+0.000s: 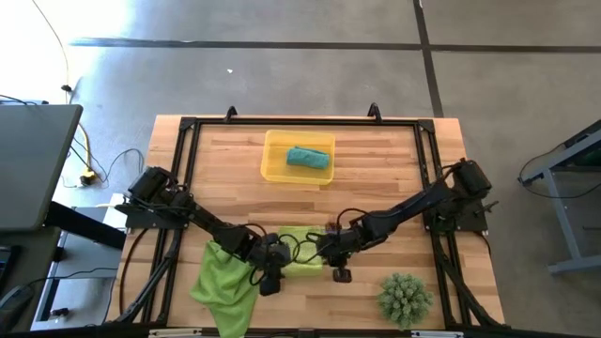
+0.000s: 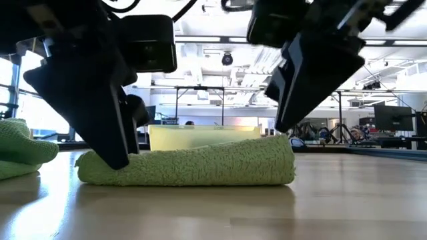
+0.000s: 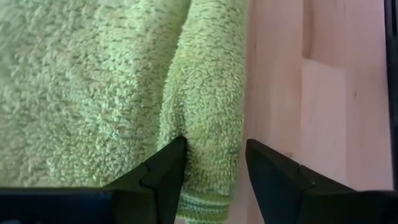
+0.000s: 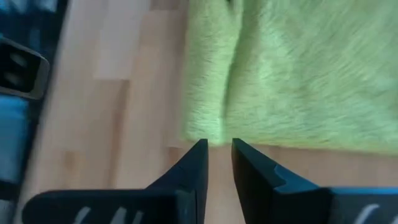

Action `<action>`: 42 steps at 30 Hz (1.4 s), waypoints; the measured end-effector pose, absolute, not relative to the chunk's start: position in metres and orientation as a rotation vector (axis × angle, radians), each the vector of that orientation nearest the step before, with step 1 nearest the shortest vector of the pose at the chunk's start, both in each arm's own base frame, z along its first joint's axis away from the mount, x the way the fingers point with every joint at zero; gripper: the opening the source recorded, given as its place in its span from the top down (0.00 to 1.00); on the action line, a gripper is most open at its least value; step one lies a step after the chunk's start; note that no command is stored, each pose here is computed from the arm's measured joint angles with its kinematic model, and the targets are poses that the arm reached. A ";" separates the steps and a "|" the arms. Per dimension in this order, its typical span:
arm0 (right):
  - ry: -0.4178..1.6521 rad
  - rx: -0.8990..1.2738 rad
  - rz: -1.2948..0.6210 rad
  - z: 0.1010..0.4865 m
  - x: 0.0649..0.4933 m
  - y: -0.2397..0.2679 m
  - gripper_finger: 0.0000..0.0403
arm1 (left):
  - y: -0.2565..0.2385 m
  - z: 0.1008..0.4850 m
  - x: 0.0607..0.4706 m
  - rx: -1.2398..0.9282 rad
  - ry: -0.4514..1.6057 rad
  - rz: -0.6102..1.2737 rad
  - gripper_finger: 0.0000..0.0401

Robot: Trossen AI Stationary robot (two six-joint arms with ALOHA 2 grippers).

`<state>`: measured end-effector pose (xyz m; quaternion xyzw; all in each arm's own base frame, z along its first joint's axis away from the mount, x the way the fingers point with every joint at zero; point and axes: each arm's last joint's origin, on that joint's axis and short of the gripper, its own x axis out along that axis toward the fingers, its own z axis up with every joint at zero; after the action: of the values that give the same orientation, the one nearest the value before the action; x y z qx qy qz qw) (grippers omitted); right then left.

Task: Roll microfiber towels into tight, uniform cylinder then place into a basket
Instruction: Roll the light green microfiber towel

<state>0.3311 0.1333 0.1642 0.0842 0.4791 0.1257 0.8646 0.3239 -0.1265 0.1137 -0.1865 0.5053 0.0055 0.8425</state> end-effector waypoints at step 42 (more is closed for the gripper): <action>0.900 -0.321 0.210 0.124 0.327 0.177 0.54 | -0.112 0.115 0.334 -0.596 1.021 0.099 0.59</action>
<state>0.3273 0.1769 0.1242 -0.1542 0.4321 0.1010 0.8828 0.3338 -0.1117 0.1154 -0.2809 0.4811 0.0465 0.8291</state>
